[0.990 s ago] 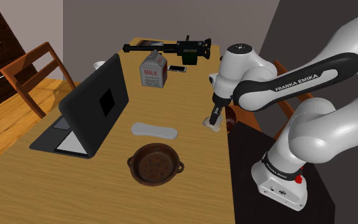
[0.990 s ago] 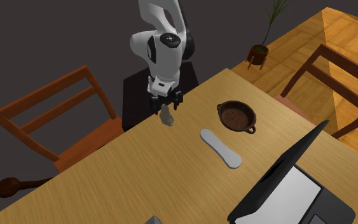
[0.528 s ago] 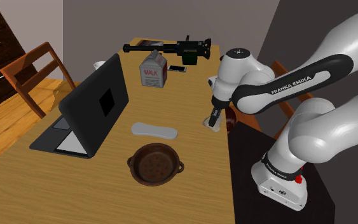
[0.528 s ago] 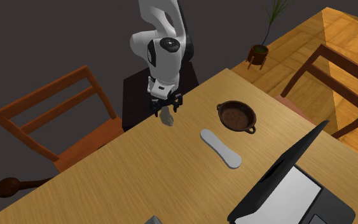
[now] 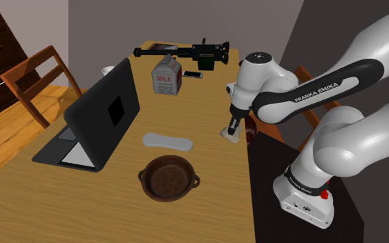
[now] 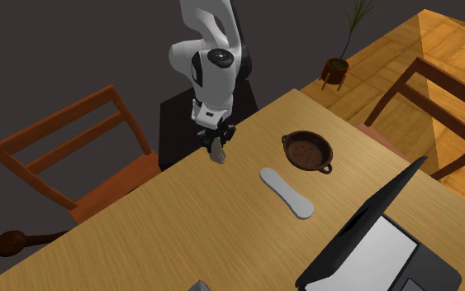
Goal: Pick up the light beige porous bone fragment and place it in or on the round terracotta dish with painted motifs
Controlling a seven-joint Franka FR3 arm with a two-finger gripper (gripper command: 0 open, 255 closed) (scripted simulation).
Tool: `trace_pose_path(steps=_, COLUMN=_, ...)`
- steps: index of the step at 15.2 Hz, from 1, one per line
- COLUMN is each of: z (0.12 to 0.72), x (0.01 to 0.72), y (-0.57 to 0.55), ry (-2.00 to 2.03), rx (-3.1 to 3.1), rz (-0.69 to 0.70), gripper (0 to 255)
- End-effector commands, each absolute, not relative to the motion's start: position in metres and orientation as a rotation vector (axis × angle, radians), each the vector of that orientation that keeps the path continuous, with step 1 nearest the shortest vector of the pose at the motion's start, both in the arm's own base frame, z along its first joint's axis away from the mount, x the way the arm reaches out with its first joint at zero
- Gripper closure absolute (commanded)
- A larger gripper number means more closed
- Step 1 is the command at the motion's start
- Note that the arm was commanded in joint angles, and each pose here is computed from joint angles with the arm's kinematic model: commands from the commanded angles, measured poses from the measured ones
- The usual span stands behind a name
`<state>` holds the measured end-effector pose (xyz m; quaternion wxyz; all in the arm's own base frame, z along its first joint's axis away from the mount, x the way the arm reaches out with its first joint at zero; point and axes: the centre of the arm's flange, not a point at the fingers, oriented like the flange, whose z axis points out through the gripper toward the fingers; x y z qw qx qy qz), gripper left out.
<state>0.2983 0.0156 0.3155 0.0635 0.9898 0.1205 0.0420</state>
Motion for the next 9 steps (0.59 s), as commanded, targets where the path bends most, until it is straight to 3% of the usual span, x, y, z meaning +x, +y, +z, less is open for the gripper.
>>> trace_pose_path(steps=1, z=0.315, x=0.298, y=0.015, ry=0.364, rx=2.99, rz=0.126, gripper=255)
trace_pose_path(steps=9, z=0.342, x=0.298, y=0.016, ry=0.364, rx=2.99, rz=0.126, gripper=255)
